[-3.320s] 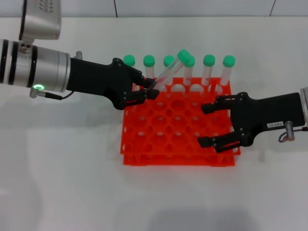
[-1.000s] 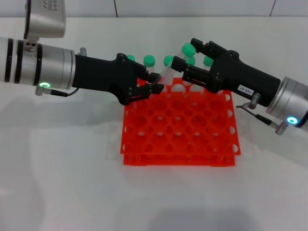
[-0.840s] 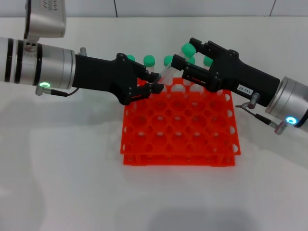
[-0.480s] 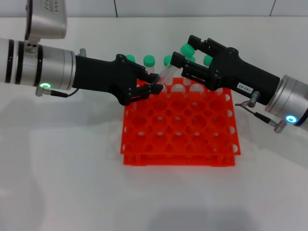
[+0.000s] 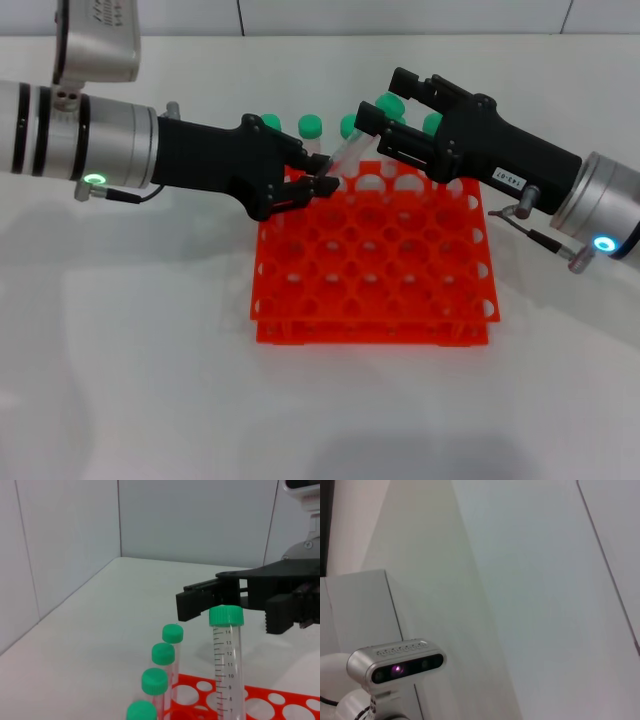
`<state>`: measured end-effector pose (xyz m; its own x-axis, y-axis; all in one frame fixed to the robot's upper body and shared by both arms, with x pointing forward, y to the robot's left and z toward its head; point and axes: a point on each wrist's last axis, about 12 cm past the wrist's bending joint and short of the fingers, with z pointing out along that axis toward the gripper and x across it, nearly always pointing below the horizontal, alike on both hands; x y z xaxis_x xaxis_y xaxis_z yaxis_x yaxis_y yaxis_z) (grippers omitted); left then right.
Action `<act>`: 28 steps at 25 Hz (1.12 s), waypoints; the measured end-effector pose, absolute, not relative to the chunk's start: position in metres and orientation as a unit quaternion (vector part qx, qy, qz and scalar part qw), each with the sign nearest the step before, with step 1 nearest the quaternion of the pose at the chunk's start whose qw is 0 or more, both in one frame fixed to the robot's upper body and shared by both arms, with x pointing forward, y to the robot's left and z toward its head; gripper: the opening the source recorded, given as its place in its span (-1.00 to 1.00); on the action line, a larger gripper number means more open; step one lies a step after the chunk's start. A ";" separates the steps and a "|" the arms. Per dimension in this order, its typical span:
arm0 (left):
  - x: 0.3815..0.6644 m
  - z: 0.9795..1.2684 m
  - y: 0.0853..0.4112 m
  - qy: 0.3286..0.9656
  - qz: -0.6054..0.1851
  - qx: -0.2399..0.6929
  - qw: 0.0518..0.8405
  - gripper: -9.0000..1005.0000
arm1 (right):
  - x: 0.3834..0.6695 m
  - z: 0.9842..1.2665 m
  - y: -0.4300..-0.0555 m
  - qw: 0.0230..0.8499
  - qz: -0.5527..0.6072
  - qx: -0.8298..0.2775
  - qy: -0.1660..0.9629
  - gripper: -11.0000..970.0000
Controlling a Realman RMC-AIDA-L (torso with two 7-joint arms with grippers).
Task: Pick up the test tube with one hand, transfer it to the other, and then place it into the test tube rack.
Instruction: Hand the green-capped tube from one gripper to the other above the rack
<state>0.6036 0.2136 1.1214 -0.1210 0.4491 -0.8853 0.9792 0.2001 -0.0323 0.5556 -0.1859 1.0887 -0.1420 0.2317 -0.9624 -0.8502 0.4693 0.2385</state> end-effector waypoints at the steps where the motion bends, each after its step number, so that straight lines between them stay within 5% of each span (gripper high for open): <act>1: 0.604 1.121 0.213 0.668 -0.338 0.535 0.392 -0.44 | 0.556 1.089 -0.185 0.603 0.448 -0.255 0.608 0.48; 9: 0.603 1.121 0.211 0.666 -0.340 0.535 0.392 -0.43 | 0.555 1.088 -0.183 0.598 0.450 -0.262 0.610 0.25; 23: 0.600 1.119 0.212 0.667 -0.345 0.532 0.392 -0.42 | 0.554 1.087 -0.183 0.596 0.451 -0.262 0.610 -0.45; 28: 0.602 1.121 0.210 0.687 -0.358 0.505 0.380 -0.41 | 0.554 1.087 -0.183 0.597 0.452 -0.262 0.609 -0.44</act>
